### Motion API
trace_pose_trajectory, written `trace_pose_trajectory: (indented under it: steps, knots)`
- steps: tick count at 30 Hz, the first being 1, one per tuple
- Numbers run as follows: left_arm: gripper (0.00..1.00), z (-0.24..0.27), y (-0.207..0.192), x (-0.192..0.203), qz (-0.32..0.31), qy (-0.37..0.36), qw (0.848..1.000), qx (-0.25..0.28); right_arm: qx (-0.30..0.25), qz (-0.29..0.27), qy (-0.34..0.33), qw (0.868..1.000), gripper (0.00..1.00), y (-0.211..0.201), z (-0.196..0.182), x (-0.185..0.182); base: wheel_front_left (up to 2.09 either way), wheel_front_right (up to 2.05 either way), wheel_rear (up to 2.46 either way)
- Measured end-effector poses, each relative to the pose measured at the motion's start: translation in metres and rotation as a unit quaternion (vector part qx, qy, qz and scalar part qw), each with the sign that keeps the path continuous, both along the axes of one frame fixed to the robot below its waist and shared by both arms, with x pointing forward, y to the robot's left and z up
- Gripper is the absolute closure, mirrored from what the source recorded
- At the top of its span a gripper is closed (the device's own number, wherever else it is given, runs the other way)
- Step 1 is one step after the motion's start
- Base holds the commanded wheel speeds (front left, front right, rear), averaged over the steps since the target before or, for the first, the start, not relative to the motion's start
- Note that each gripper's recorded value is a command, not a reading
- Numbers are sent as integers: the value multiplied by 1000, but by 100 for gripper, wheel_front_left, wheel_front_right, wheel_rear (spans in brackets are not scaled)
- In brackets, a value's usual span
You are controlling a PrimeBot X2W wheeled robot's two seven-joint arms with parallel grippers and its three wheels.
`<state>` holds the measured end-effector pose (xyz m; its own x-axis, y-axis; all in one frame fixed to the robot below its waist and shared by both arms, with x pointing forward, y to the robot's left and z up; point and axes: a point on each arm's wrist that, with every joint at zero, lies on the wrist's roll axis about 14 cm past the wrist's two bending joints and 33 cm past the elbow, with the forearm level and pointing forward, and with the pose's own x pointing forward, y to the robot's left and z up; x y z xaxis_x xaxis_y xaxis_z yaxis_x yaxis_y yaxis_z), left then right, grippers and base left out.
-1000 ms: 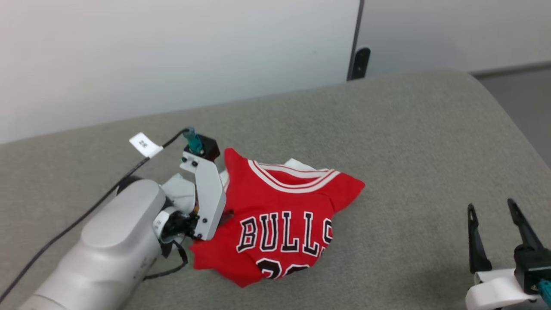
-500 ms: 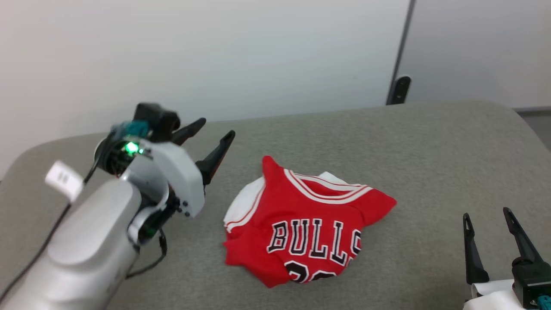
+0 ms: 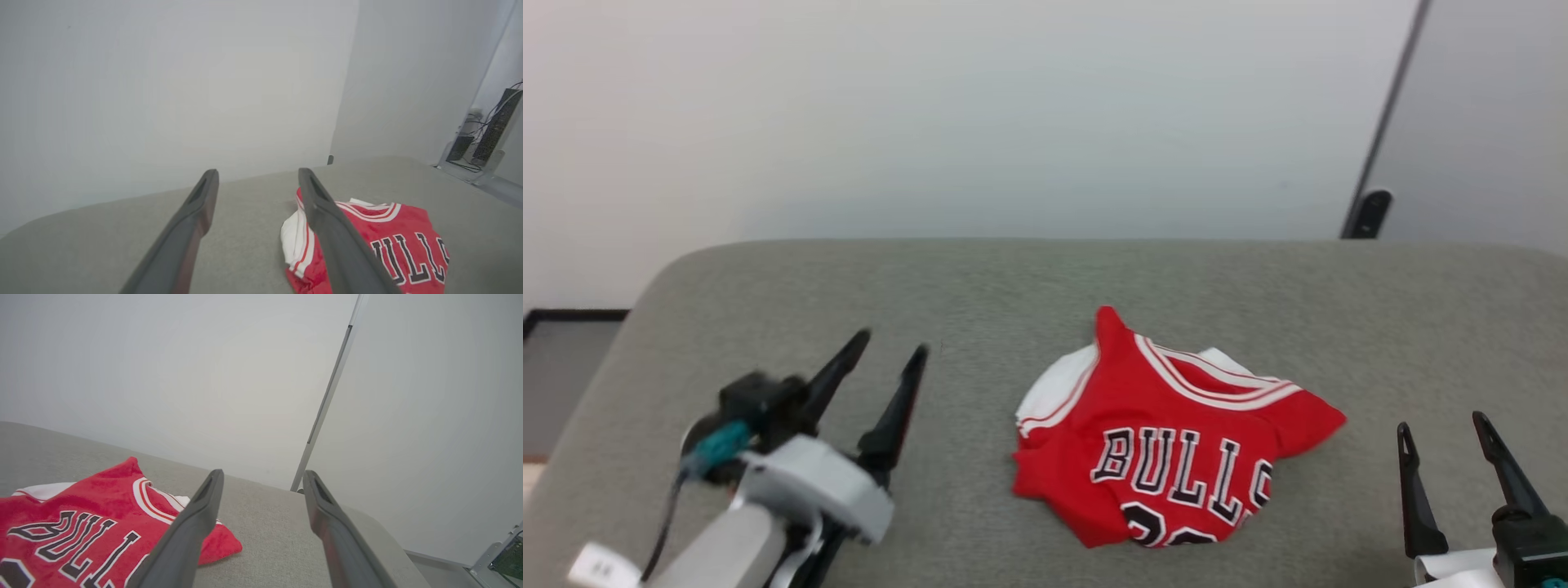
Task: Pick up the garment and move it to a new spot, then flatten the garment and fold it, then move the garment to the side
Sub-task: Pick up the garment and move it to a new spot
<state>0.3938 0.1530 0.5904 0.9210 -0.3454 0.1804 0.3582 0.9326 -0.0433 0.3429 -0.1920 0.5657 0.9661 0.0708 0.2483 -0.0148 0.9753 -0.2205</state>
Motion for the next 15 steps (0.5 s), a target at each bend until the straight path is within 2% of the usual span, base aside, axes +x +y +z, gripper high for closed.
trace_pose_trajectory:
  steps: [7,15]
  knots:
    - [0,-2,66,-37,122,-22,992,-21,4,34,-3,999,0,21,2,5,0,0,0]
    - [0,-20,130,-95,238,-27,971,-22,2,62,5,998,0,38,-2,5,0,0,0]
